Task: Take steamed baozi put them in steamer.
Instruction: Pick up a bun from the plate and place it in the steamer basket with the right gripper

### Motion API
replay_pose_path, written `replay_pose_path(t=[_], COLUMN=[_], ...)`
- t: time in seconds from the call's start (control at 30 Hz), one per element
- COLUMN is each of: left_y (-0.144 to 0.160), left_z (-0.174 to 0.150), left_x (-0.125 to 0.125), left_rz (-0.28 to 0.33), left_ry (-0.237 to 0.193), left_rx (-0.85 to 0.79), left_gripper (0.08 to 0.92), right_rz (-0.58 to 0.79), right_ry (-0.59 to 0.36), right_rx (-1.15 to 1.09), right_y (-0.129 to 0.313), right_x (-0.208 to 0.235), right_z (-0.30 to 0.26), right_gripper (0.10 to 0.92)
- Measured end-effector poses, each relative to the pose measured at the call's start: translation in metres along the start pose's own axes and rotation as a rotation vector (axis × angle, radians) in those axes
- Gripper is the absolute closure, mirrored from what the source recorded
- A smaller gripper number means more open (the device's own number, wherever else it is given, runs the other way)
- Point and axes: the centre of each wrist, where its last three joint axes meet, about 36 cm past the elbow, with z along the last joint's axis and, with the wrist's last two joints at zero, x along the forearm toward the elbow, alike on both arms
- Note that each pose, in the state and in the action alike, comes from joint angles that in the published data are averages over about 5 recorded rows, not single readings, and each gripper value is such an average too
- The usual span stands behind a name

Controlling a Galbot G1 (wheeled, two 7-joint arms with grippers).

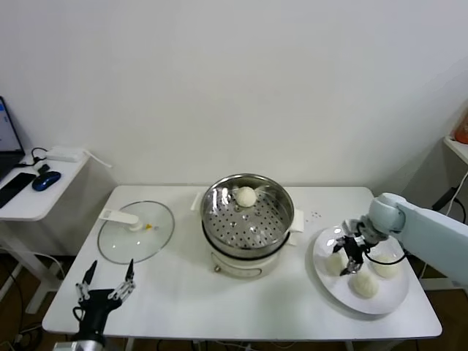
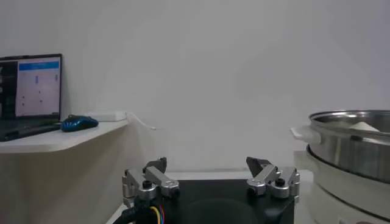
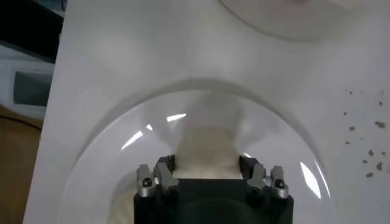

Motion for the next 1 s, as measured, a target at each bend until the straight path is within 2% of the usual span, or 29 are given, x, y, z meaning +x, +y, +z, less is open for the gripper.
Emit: replay_pose_path(t=[0.5, 0.77, 1.0], left_y=[-0.003, -0.007, -0.013], left_z=[-0.005, -0.011, -0.013], left_x=[-0.003, -0.007, -0.008], left_rz=[0.003, 0.006, 0.011], left_ry=[-0.019, -0.031, -0.035], left_rx=[0.001, -0.003, -0.019], left_gripper=[0.177, 0.177, 0.177], right_rz=[0.089, 0.115, 0.109], right_ry=[-0.116, -0.182, -0.206], right_rx=[-0.018, 0.010, 0.050], right_y=[-0.033, -0.059, -0.080], right_x=[0.110, 0.164, 0.179], right_z=[-0.043, -0.099, -0.160], right_gripper=[0.335, 0.335, 0.335])
